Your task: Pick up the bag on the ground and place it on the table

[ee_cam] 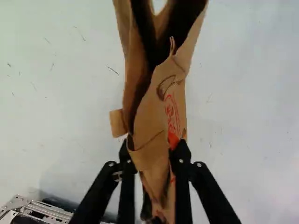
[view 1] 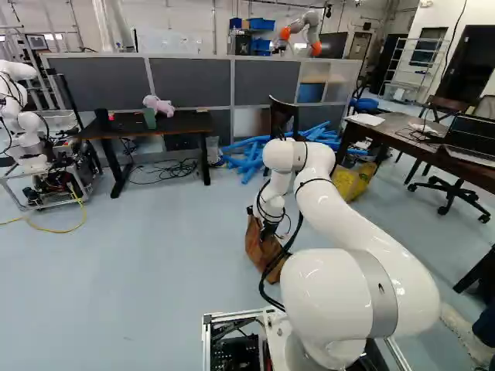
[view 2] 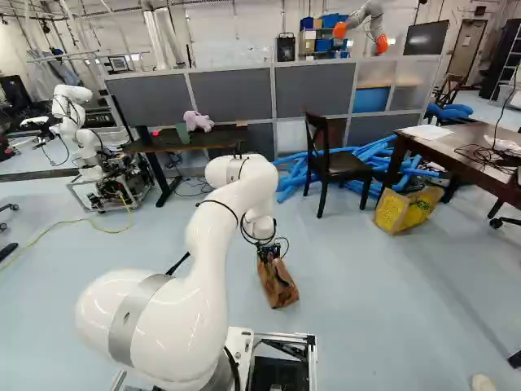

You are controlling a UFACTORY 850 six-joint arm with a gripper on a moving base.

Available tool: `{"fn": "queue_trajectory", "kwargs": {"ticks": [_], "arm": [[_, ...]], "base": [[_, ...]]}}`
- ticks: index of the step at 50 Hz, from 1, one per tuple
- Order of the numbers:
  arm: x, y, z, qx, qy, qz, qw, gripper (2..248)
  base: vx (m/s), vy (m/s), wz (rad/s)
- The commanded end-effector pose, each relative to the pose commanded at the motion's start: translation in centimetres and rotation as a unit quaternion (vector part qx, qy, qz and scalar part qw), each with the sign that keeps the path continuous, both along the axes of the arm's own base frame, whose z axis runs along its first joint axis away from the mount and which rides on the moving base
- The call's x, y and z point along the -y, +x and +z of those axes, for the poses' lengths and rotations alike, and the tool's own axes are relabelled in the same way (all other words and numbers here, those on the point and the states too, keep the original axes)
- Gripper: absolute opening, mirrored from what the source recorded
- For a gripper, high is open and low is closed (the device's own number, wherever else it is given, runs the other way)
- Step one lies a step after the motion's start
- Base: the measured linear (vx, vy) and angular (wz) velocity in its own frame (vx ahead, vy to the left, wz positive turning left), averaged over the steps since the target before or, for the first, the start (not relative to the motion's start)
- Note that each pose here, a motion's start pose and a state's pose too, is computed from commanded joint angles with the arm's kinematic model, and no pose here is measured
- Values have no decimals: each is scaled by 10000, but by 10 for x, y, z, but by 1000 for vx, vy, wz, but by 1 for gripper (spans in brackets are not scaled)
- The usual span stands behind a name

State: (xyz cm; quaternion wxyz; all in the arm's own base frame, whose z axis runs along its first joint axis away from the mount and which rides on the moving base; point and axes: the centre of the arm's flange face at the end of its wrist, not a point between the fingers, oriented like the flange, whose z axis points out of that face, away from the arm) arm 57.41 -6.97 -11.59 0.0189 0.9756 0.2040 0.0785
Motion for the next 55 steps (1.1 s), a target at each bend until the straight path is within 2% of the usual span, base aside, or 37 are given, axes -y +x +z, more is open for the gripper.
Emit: {"fn": "queue_trajectory", "kwargs": {"ticks": [4,5,10,11,24,55], "arm": [[0,0,0,0,0,0,10000,89],[0,0,0,0,0,0,10000,51],[0,0,0,0,0,0,10000,51],[0,0,0,0,0,0,10000,21],[0,0,4,2,0,0,10000,21],[-9,-10,49,-39,5,66,10000,21]], "base": [[0,0,0],[0,0,0],[0,0,0],[0,0,0],[0,0,0],[0,0,0]]}}
